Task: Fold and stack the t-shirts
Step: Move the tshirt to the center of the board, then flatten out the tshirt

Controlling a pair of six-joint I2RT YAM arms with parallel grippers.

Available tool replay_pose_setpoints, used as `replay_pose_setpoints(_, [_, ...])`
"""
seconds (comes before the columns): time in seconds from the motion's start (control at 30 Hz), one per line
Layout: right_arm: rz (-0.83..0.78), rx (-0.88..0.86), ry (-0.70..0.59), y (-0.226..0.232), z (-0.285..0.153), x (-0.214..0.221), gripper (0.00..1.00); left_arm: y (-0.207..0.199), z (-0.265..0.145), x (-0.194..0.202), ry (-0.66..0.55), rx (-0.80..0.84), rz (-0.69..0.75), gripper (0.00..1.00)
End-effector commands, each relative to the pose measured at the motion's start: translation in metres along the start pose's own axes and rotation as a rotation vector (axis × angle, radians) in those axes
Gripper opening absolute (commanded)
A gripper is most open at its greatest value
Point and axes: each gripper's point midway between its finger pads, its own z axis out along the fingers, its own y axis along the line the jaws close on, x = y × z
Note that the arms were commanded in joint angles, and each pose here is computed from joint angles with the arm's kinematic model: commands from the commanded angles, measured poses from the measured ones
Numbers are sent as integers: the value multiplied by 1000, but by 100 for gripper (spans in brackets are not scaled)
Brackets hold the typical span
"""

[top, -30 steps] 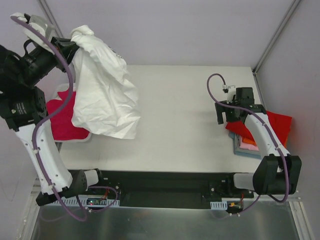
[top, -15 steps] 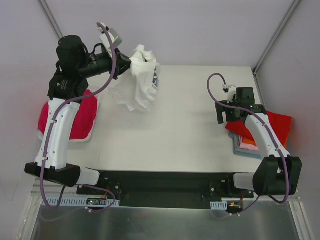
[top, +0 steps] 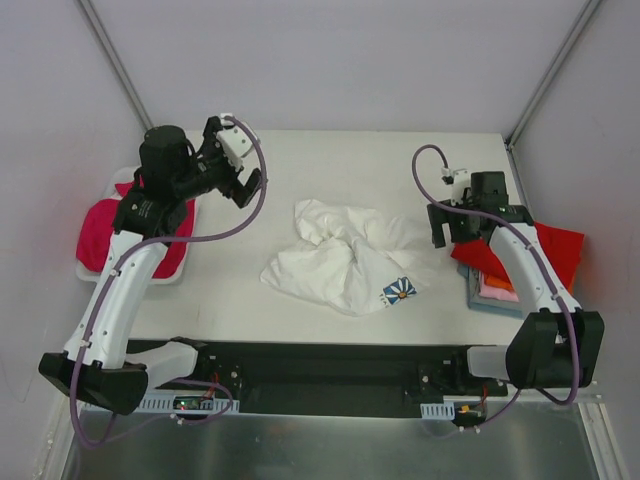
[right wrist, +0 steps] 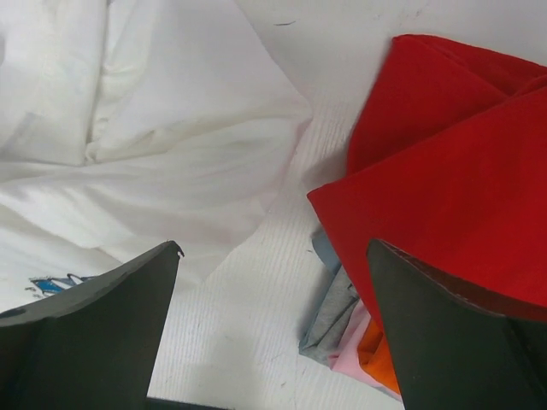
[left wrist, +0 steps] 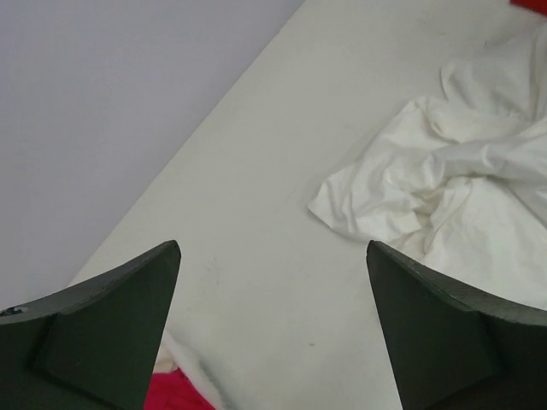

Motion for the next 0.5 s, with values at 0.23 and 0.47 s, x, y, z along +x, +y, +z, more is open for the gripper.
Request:
replay_pose_setpoints(0.23, [-298,126,67,17,9,-43,98,-8,29,97,241,4,74,93])
replay_pose_setpoints(0.47, [-334,126,154,16,39,-55,99,-18,66,167,443,93,22,91])
